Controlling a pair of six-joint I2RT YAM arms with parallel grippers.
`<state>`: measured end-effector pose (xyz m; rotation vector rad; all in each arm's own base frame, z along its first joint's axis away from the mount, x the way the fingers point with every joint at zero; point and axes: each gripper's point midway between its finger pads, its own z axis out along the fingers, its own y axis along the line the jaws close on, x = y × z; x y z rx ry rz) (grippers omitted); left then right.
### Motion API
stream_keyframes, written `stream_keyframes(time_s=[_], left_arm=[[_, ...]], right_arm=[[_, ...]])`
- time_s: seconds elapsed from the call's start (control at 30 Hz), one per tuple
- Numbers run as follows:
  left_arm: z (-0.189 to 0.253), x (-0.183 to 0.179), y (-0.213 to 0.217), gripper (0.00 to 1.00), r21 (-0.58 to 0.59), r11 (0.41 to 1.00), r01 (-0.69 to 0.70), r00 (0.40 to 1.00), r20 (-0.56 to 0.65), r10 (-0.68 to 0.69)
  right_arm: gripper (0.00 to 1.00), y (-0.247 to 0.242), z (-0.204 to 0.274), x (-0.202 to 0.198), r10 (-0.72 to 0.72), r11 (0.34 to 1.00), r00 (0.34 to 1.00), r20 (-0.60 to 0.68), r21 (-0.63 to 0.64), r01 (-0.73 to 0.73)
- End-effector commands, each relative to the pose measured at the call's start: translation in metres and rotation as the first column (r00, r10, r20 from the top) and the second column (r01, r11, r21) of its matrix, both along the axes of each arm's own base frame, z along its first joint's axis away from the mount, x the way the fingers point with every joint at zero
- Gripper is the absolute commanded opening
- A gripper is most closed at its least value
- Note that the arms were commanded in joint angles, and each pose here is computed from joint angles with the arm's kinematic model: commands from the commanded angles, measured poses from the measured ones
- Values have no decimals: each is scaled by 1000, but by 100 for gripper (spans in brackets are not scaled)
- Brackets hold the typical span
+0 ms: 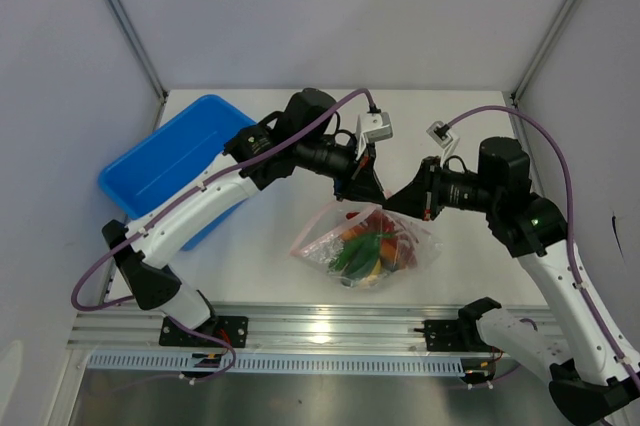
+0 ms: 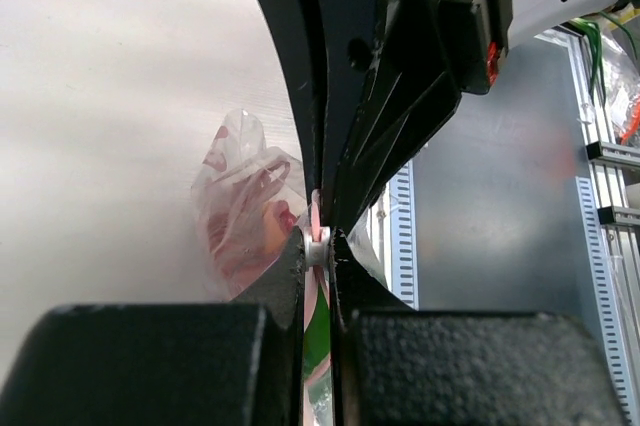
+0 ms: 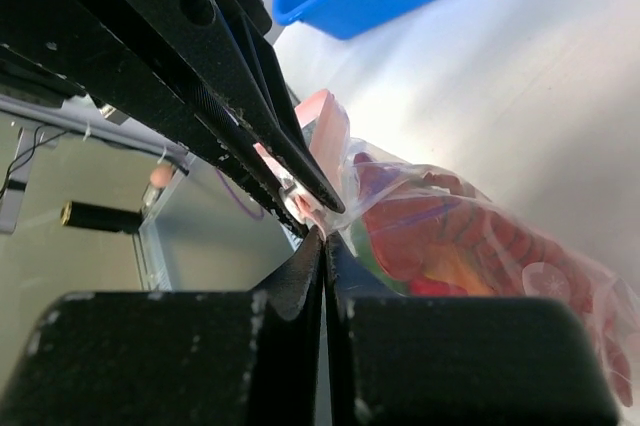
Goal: Place the food in the zip-top bag and seal the zipper
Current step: Zip the zipper food storage bag at the center of the board.
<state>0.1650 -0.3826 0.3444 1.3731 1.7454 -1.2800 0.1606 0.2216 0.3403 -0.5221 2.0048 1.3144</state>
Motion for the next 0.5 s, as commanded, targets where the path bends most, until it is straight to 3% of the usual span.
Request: stream_keyframes(time_s=[0.0, 0.3, 0.4, 0.47], left_arm=[[-29, 2, 11, 1, 109, 993, -39, 998, -46, 44], [-35, -5, 18, 1, 130, 991, -24, 998, -61, 32], [-40, -8, 22, 1, 127, 992, -24, 998, -60, 32], [-36, -9, 22, 0, 112, 993, -20, 998, -57, 27]], right_arm=[[0, -2, 64, 5, -61, 991, 975, 215, 128, 34], [0, -9, 66, 10, -114, 989, 970, 215, 117, 91], [0, -6, 66, 1, -47, 993, 974, 222, 117, 21], [0, 1, 60, -13, 72, 990, 979, 192, 109, -95]])
